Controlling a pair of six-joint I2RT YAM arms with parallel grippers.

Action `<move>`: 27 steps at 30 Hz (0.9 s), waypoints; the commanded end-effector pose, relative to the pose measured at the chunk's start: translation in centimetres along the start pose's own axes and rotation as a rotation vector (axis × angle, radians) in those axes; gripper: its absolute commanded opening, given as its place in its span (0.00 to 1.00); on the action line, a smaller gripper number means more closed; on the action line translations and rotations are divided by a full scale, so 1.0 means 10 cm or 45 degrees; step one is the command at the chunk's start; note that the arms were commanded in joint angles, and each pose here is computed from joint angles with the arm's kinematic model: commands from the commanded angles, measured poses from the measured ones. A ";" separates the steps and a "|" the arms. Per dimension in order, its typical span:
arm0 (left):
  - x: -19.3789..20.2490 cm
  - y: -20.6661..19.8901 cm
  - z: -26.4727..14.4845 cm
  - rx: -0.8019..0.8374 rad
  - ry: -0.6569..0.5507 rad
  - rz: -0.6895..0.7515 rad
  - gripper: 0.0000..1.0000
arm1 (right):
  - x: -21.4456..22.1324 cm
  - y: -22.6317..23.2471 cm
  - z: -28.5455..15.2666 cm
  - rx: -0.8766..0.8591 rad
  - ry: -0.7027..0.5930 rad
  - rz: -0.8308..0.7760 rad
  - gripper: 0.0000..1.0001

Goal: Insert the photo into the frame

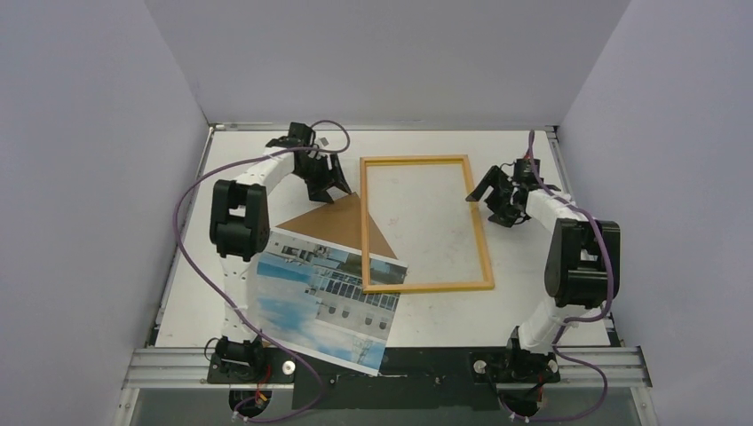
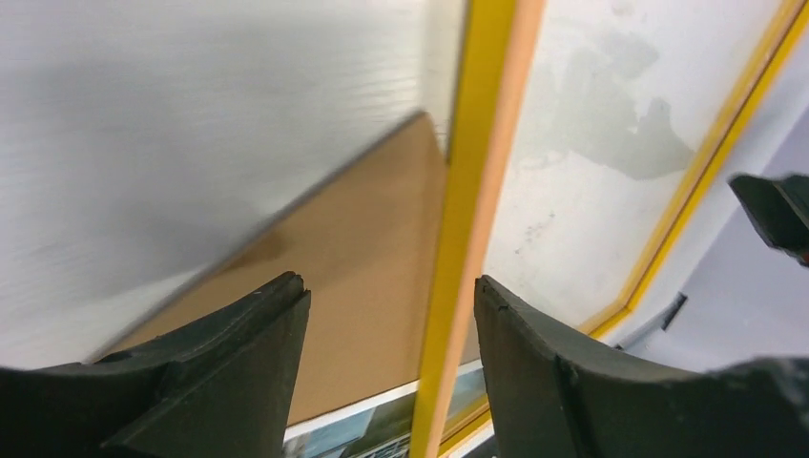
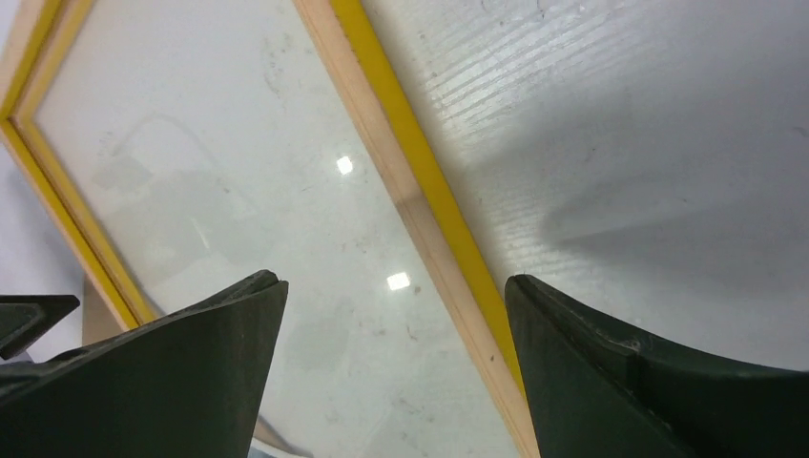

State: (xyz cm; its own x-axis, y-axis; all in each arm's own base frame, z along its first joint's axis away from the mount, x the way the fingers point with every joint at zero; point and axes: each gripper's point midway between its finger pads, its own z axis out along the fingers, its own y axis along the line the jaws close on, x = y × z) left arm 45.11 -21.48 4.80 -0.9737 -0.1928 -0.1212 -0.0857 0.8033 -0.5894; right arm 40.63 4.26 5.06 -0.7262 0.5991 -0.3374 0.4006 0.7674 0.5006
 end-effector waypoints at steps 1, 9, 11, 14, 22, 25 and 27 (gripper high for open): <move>-0.26 0.08 -0.78 -0.135 -0.217 0.083 0.62 | -0.43 0.33 -0.55 -0.026 -0.231 -0.081 0.88; 0.16 0.24 -1.15 -0.241 -0.278 0.037 0.63 | 0.12 0.77 -0.90 -0.072 -0.147 -0.255 0.87; 0.29 0.27 -1.19 -0.249 -0.283 0.012 0.62 | 0.36 0.83 -0.97 -0.112 -0.095 -0.257 0.86; 0.47 0.33 -1.23 -0.267 -0.280 -0.011 0.61 | 0.76 0.85 -1.05 -0.171 0.025 -0.247 0.86; 0.80 0.65 -1.26 -0.357 -0.296 -0.034 0.64 | 1.62 0.96 -1.20 -0.292 0.210 -0.347 0.85; 0.72 0.86 -1.31 -0.424 -0.309 -0.013 0.68 | 1.79 1.18 -1.22 -0.314 0.178 -0.403 0.85; 0.61 0.96 -1.37 -0.459 -0.335 0.002 0.70 | 1.87 1.35 -1.21 -0.349 0.154 -0.439 0.85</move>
State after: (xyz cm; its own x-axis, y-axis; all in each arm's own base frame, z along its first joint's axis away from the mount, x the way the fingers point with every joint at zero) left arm 32.49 -10.26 7.88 -0.9302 -0.2972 -0.2154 -0.2187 0.9201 -0.3249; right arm 24.51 19.91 12.18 -0.9069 0.2539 -0.3362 0.0379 0.8440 0.5350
